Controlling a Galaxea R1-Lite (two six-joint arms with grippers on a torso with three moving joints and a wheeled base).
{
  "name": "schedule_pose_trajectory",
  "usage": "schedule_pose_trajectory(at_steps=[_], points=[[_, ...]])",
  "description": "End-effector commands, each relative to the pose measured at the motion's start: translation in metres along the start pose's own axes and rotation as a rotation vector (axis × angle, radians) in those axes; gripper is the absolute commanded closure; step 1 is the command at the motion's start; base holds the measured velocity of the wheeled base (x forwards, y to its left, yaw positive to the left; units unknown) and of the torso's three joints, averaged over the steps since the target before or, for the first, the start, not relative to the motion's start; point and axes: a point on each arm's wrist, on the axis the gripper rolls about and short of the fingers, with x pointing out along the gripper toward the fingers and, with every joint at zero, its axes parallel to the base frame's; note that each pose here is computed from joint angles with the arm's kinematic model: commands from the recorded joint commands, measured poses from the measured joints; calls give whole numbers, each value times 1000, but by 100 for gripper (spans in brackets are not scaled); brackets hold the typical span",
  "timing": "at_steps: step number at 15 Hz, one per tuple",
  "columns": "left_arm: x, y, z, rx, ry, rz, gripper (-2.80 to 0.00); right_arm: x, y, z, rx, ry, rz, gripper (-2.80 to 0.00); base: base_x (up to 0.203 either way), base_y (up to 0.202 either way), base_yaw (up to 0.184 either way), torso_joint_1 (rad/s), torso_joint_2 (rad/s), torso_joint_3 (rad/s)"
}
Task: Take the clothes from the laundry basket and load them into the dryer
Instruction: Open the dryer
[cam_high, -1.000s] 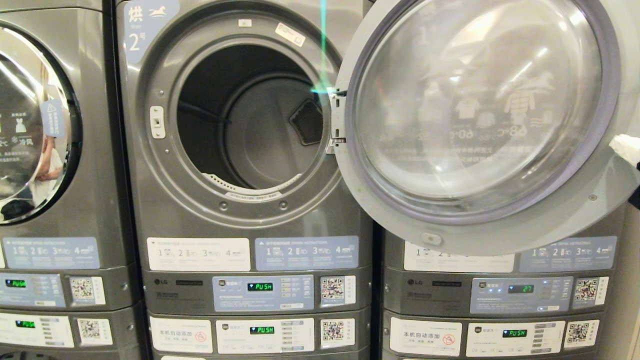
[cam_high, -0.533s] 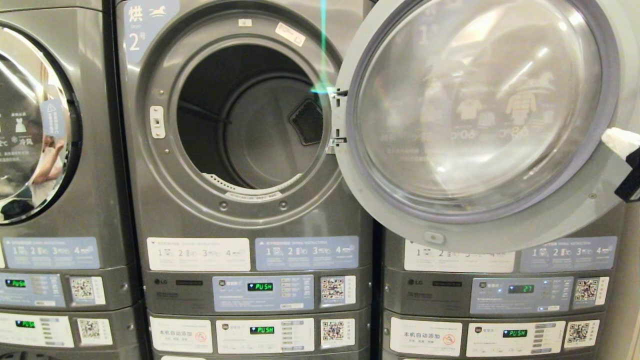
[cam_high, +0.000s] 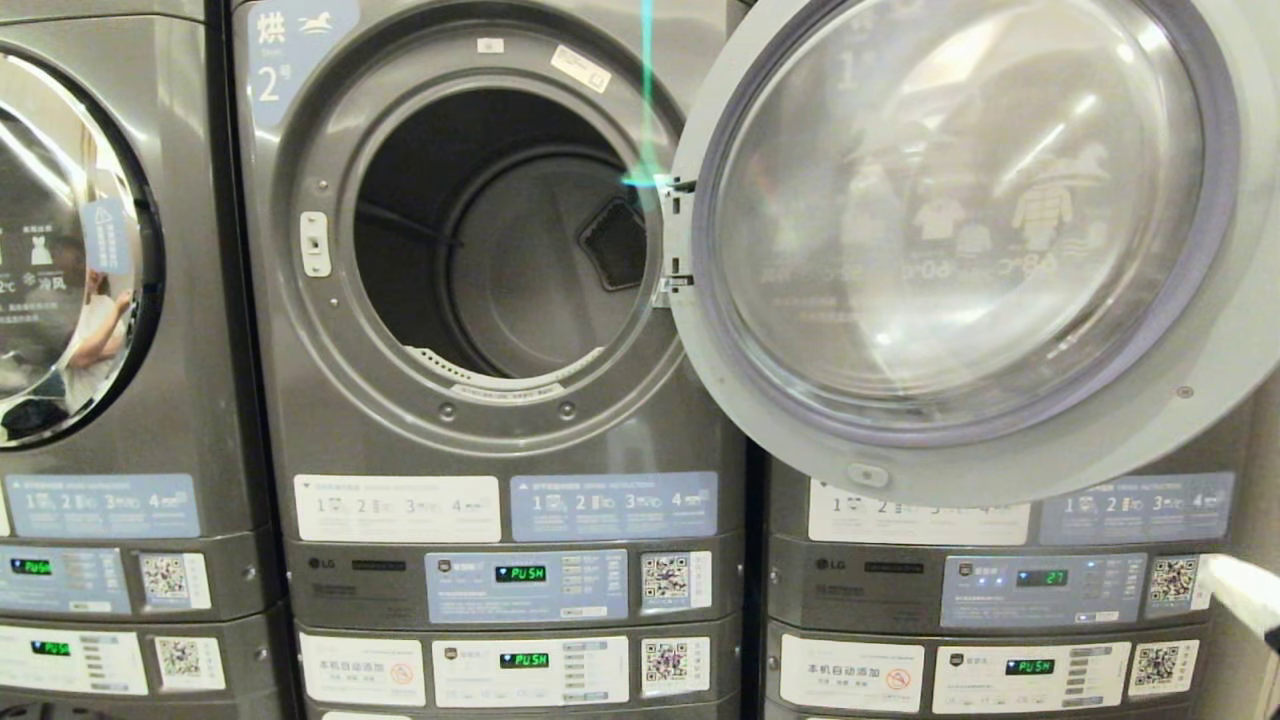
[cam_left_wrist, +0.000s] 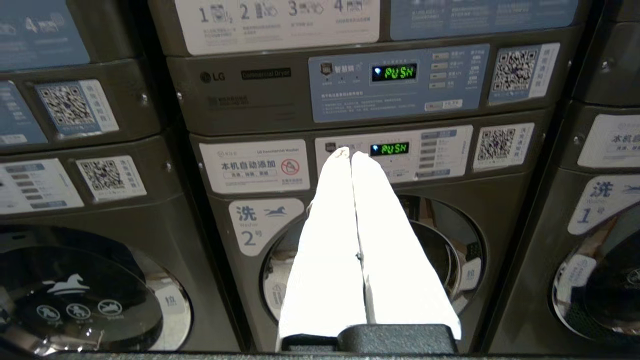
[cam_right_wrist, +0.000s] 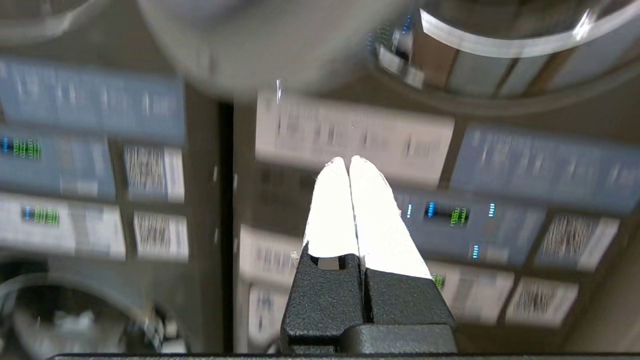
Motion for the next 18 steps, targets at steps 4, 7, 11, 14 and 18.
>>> schedule_pose_trajectory(at_steps=[4, 7, 11, 14, 18], points=[[-17, -1, -8, 23, -238, 0, 0, -67, 6, -60, -3, 14, -16, 0, 0, 0, 0, 0, 0, 0], [-18, -1, -8, 26, -257, -1, 0, -77, 8, -78, -21, 84, -57, 0, 0, 0, 0, 0, 0, 0], [-18, -1, -8, 28, -259, -2, 0, -84, 10, -80, -31, -11, -80, 0, 0, 0, 0, 0, 0, 0], [-18, -1, -9, 25, -253, 3, 0, -91, 10, -82, 0, -114, -92, 0, 0, 0, 0, 0, 0, 0], [-18, -1, -9, 22, -254, 8, 0, -90, 11, -82, -42, -111, -79, 0, 0, 0, 0, 0, 0, 0]])
